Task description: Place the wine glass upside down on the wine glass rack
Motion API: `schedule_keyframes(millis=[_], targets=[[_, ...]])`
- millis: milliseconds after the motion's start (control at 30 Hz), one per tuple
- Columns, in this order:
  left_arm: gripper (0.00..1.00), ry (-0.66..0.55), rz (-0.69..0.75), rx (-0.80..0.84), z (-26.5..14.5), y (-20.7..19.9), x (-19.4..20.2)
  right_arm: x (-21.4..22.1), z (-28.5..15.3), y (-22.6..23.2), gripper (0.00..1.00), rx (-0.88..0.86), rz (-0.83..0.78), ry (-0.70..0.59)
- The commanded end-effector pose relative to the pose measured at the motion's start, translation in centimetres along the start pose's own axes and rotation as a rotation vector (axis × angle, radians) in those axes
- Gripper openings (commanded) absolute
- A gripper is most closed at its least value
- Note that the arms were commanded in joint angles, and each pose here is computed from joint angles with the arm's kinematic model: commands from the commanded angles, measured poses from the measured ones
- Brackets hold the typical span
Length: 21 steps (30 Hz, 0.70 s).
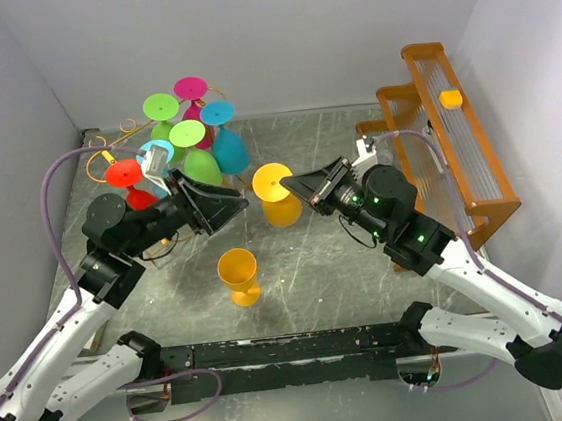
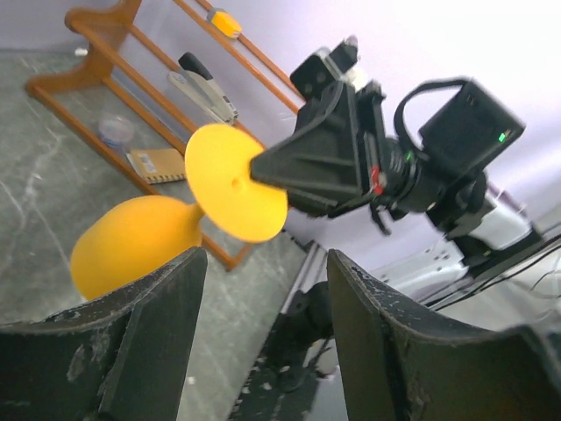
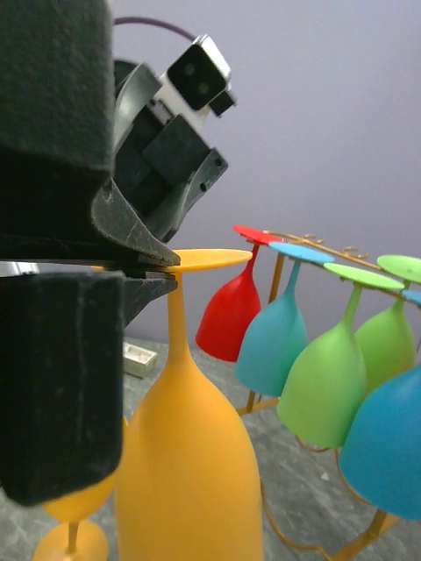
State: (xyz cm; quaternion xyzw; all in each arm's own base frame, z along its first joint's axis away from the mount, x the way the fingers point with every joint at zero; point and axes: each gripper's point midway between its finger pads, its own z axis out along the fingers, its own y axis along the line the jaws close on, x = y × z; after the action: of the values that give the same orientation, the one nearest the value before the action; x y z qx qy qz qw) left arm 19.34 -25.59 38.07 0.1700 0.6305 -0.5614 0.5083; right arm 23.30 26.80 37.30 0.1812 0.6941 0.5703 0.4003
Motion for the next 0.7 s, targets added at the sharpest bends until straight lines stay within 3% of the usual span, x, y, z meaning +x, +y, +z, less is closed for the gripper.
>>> schedule_keyframes(millis=[0, 133, 300, 400, 667], targets=[[0.68, -0.016, -0.261, -0.064, 0.8, -0.3, -1.3, 0.0, -0.1, -0.1, 0.00, -0.026, -0.050, -0.003], [0.68, 0.029, -0.369, -0.099, 1.5, 0.5, -0.3, 0.7, 0.2, 0.3, 0.00, -0.051, -0.076, 0.034], [0.72, 0.007, -0.425, -0.254, 1.4, 3.5, 0.4, 1.6, 0.6, 1.2, 0.00, -0.116, -0.088, 0.077], [0.72, -0.008, -0.446, -0.186, 1.7, 2.7, 0.3, 2.2, 0.7, 1.2, 0.00, -0.134, -0.080, 0.105], [0.52, -0.005, -0.472, -0.127, 2.1, 2.1, 0.4, 2.6, 1.2, 0.7, 0.00, -0.124, -0.079, 0.121]])
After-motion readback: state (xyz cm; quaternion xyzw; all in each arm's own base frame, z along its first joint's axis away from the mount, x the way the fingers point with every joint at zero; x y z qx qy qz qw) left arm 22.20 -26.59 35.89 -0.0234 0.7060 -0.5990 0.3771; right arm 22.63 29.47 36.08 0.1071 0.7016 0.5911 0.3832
